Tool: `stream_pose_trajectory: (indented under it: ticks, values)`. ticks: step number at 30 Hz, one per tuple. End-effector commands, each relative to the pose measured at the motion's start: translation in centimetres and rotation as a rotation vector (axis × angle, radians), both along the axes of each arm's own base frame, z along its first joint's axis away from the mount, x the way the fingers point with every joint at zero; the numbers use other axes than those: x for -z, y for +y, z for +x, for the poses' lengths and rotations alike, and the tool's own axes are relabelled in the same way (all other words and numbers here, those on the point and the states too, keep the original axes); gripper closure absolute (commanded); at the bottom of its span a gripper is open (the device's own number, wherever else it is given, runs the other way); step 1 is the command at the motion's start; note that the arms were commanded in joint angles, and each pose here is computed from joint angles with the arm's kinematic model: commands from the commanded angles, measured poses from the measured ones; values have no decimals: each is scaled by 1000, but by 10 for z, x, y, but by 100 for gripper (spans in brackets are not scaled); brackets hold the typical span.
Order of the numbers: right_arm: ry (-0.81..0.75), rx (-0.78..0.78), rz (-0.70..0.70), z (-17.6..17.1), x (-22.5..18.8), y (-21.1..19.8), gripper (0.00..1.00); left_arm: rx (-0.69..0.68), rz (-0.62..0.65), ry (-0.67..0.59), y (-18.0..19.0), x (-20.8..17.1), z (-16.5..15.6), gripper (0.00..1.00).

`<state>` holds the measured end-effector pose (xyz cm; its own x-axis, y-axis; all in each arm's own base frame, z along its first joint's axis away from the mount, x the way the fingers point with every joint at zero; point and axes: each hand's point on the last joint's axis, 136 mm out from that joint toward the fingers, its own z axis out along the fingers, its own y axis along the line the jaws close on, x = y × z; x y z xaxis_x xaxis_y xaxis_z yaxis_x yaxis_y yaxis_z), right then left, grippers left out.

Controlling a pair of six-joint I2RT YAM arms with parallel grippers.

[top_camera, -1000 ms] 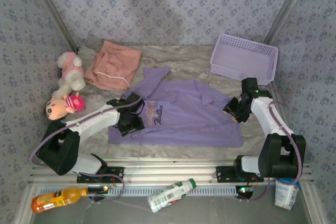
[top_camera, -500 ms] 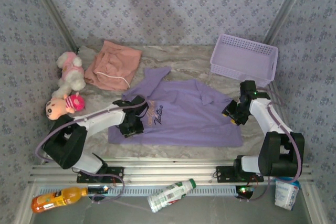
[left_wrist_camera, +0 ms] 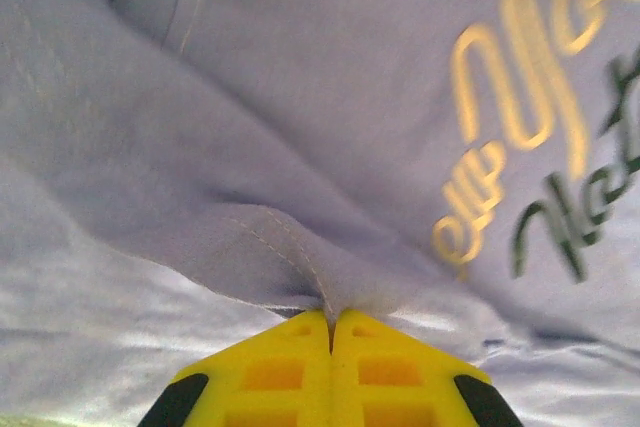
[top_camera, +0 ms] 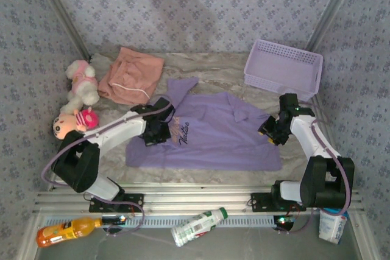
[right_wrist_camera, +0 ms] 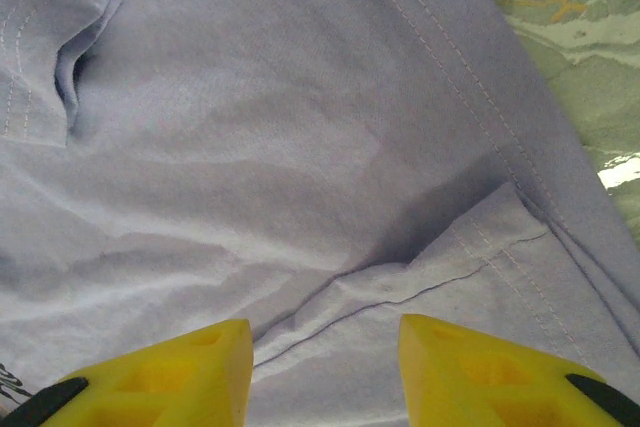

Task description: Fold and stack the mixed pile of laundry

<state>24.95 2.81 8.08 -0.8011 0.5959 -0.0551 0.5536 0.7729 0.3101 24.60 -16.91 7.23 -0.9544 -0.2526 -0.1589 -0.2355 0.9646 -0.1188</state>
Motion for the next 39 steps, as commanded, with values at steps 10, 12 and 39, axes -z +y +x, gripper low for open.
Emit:
stream_pose_trajectory:
  ticks: [10, 12, 39]
  values:
    - [21, -4, 19, -7, 5, 5, 55, 126, 75, -81, -28, -37, 86, 34]
    - [22, -17, 6, -10, 4, 7, 55, 131, 92, -93, -20, -41, 80, 34]
    - [166, -4, -58, -47, 57, 23, 61, 6, 123, 236, 57, 62, -98, 74]
